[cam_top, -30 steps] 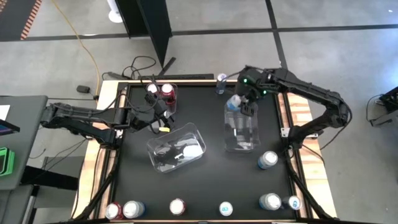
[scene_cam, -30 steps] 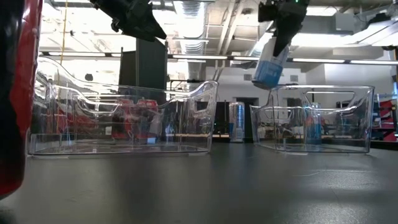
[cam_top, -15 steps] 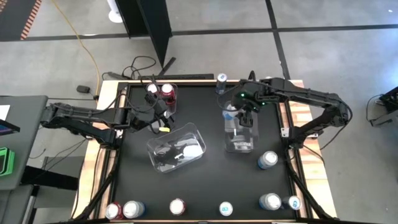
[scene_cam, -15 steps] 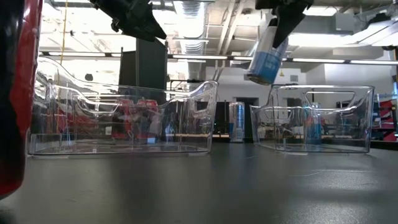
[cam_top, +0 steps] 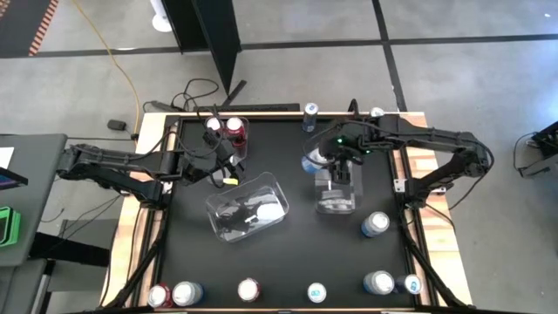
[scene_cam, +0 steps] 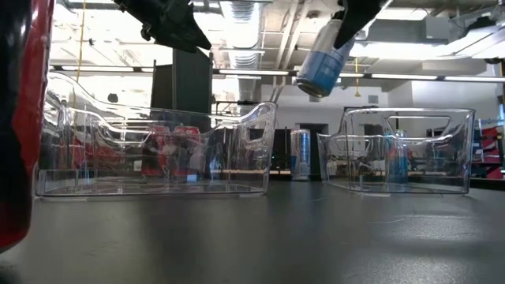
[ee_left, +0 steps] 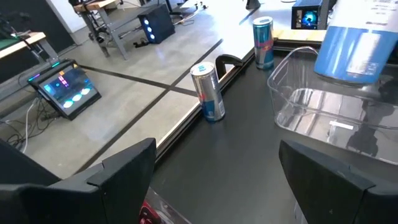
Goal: Sort soda cans
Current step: Put the top white blue soda can into the middle transparent bin
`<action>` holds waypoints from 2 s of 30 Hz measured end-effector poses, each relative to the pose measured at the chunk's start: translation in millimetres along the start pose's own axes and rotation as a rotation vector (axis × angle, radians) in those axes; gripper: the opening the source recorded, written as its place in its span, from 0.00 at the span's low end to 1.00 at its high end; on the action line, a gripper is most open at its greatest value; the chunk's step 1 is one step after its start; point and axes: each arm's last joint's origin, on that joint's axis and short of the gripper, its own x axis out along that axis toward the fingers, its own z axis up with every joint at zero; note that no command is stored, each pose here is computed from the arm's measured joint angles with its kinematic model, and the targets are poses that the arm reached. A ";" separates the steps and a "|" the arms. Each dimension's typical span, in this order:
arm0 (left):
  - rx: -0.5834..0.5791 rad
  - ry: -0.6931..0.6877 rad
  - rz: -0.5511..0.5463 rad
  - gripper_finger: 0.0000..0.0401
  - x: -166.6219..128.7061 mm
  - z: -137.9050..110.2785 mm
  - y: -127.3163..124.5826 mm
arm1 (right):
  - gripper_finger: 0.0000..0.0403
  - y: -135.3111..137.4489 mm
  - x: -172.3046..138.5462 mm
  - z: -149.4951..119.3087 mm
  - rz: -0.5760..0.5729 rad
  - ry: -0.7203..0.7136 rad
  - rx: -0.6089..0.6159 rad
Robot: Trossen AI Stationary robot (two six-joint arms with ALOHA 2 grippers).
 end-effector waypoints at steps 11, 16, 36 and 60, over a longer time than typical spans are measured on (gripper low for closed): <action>0.000 0.000 0.000 0.84 0.0 0.0 0.0 | 0.75 16.3 -2.7 13.3 0.020 -0.122 -0.065; -0.003 0.000 0.000 0.84 0.0 0.0 0.0 | 0.75 25.6 0.3 27.8 0.082 -0.224 -0.101; -0.076 -0.032 0.114 0.84 -34.9 2.4 13.6 | 0.75 60.7 70.5 121.6 0.181 -0.019 -0.377; -0.057 -0.025 0.132 0.84 -59.3 -5.4 11.7 | 0.75 59.5 132.0 142.1 0.184 0.067 -0.455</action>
